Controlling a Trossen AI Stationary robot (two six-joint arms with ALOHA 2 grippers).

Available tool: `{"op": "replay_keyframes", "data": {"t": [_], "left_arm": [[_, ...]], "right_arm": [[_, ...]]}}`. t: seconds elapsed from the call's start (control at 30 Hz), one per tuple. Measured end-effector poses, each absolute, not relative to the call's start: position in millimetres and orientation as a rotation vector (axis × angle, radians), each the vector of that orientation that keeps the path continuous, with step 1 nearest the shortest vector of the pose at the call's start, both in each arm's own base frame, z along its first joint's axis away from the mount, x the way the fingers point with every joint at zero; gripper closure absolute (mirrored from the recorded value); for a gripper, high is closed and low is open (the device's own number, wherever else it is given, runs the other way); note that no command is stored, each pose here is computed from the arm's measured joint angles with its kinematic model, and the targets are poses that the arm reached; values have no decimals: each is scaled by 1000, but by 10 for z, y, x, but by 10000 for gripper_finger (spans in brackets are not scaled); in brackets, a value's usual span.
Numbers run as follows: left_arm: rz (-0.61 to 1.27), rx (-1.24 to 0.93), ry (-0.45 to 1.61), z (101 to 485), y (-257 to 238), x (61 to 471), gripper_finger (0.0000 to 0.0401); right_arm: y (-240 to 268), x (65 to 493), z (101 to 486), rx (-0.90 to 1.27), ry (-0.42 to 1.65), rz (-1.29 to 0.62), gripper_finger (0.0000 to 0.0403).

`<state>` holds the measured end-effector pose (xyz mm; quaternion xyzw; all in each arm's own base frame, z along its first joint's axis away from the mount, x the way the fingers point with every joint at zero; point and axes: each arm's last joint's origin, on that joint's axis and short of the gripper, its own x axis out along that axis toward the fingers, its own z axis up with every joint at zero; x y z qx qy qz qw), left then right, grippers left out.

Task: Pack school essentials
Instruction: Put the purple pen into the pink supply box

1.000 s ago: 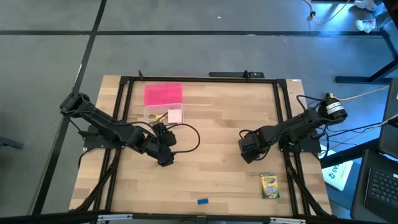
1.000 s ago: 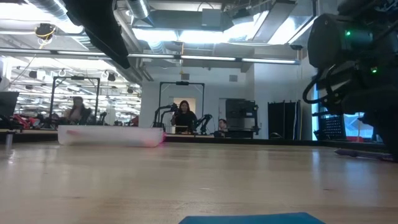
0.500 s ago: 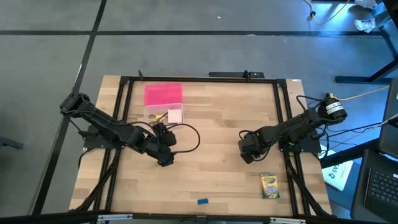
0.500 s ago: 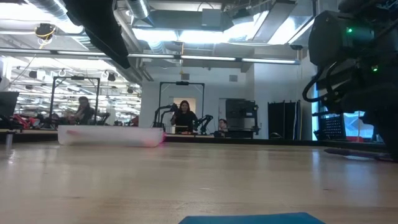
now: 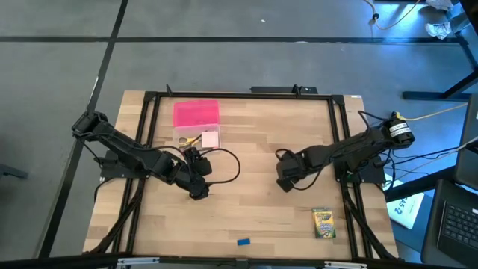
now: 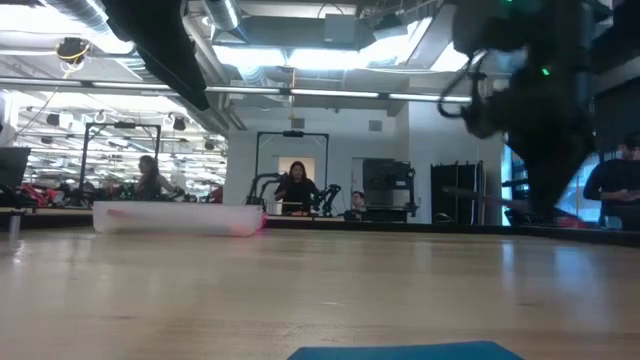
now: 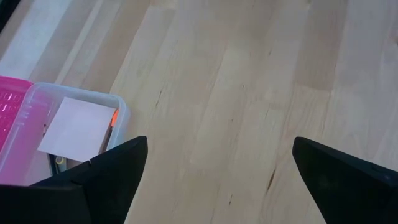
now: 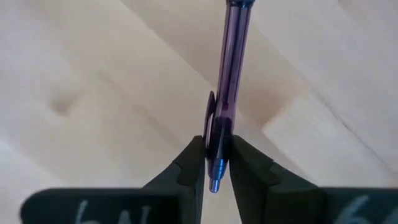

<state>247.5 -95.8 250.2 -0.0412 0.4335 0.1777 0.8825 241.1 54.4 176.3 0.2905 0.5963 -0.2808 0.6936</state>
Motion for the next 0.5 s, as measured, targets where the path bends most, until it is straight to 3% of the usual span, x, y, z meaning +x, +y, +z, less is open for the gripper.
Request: {"op": "replay_keyframes", "data": {"t": [0.27,0.5], "left_arm": [[381,-109,918,2495,-1006,2421,5],[511,-122,951,2478,-946,2314,5]], "right_arm": [[355,2718,2162,543,1178,-525,339],[163,2911,2456,425,1044,-464,337]]}}
